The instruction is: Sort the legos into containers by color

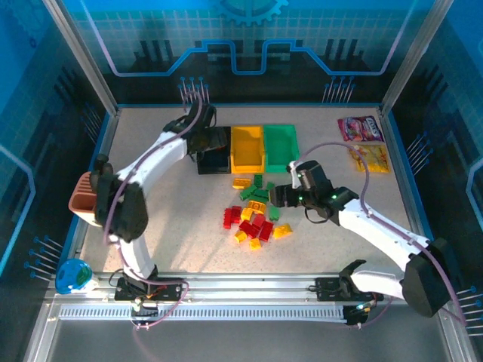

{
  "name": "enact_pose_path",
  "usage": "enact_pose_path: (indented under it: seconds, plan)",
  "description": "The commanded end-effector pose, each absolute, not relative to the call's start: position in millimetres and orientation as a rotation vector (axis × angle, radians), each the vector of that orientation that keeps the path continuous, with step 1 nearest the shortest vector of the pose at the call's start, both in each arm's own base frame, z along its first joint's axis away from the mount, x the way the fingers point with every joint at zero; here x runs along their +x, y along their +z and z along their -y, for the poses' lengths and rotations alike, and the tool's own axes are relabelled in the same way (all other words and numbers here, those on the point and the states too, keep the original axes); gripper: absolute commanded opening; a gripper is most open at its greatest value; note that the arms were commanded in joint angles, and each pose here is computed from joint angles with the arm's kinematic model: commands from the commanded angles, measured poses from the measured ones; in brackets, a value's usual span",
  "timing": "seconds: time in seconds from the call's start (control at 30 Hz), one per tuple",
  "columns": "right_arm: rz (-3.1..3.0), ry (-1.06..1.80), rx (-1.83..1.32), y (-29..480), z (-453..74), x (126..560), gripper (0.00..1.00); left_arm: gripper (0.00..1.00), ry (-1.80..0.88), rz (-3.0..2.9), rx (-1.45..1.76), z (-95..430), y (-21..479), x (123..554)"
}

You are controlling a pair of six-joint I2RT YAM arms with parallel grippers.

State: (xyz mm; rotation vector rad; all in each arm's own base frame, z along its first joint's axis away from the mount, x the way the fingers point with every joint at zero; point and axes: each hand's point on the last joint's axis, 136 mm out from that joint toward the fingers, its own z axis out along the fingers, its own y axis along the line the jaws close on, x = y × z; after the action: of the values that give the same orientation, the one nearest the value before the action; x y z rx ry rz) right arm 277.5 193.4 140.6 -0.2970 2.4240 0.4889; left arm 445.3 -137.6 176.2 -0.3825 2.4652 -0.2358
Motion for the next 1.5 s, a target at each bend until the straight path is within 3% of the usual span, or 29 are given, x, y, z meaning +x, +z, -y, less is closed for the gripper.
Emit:
enact_pose_path:
  seconds: [0.0,0.23,0.4,0.6,1.47]
  plan:
    - [-2.415,0.415,-0.422,155.6,-213.5,270.9,0.8,0.81,-0.325,-2.287,-0.352,138.7,218.6,419.8]
    - [-2.445,0.413,-0.614,155.3,-288.2,245.1,0.75,0.83,-0.382,-2.257,-0.435,116.7,179.8,339.1]
    - [-2.533,0.355,-0.676,129.9,-339.8,228.6,0.66,0.83,-0.313,-2.298,-0.462,93.7,151.5,294.0]
    - [-2.646,0.216,-0.572,99.6,-360.0,227.7,0.65,0.83,-0.282,-2.265,-0.497,70.8,151.4,261.0]
    - [-2.748,0.001,-0.471,42.0,-375.9,238.6,0.48,0.83,-0.286,-2.249,-0.544,54.7,144.3,232.1]
